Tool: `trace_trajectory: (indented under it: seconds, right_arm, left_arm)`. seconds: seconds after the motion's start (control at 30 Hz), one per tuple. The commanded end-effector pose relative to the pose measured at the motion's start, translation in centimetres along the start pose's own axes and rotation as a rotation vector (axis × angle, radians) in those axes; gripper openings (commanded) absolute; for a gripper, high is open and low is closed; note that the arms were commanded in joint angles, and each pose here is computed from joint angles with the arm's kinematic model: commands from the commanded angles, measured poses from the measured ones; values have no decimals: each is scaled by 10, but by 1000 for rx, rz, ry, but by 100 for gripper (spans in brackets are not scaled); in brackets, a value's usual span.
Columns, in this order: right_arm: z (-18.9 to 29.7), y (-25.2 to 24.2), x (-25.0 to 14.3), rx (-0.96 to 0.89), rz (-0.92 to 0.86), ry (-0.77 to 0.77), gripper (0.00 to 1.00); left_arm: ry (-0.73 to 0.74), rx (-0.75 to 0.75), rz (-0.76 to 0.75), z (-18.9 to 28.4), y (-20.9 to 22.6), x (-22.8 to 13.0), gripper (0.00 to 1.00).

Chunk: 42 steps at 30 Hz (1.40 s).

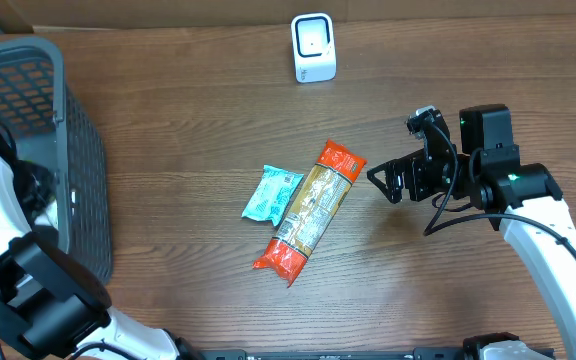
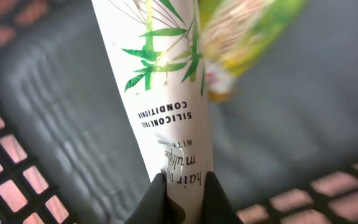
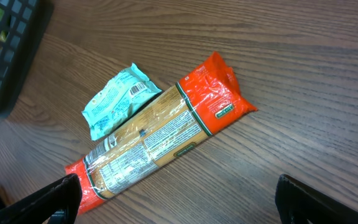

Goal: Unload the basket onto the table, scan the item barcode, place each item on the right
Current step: 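Move left gripper back into the basket toward the white Pantene tube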

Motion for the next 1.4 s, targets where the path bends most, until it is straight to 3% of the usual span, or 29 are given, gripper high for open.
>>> trace_trajectory:
  seconds: [0.0,0.4,0.73,0.9,1.07,1.17,1.3,1.37]
  right_arm:
    - [4,1,10,-7,14,-28,100]
    - [5,1,11,-7,19,-36,100]
    - [5,0,11,-8,19,-35,100]
    - [5,1,11,-7,18,-35,100]
    - [5,0,11,-8,18,-35,100]
    - [5,0,11,-8,18,-35,100]
    - [4,0,11,-7,18,-34,100]
    - [3,0,11,-7,17,-32,100]
  left_arm:
    - [-116,-100,-48,53,-8,13,4]
    - [-385,-313,-301,160,-37,1,4]
    - [-685,-571,-626,282,-61,-77,4]
    - [-745,-572,-678,301,-61,-102,4]
    - [-712,-538,-659,290,-61,-102,5]
    - [-679,-518,-577,281,-57,-92,24]
    - [-667,-512,-439,276,-47,-69,67]
    - [-675,-515,-392,276,-42,-57,79]
Point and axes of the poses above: each gripper's point midway between its finger pads, its own z axis back along the fingers, its own y axis along the line the jaws close on, x = y × z, the point moved 2 cm from there along z, back along the fingers, and after that the axes turned 5 degrees about z, right-handed, at the moved point
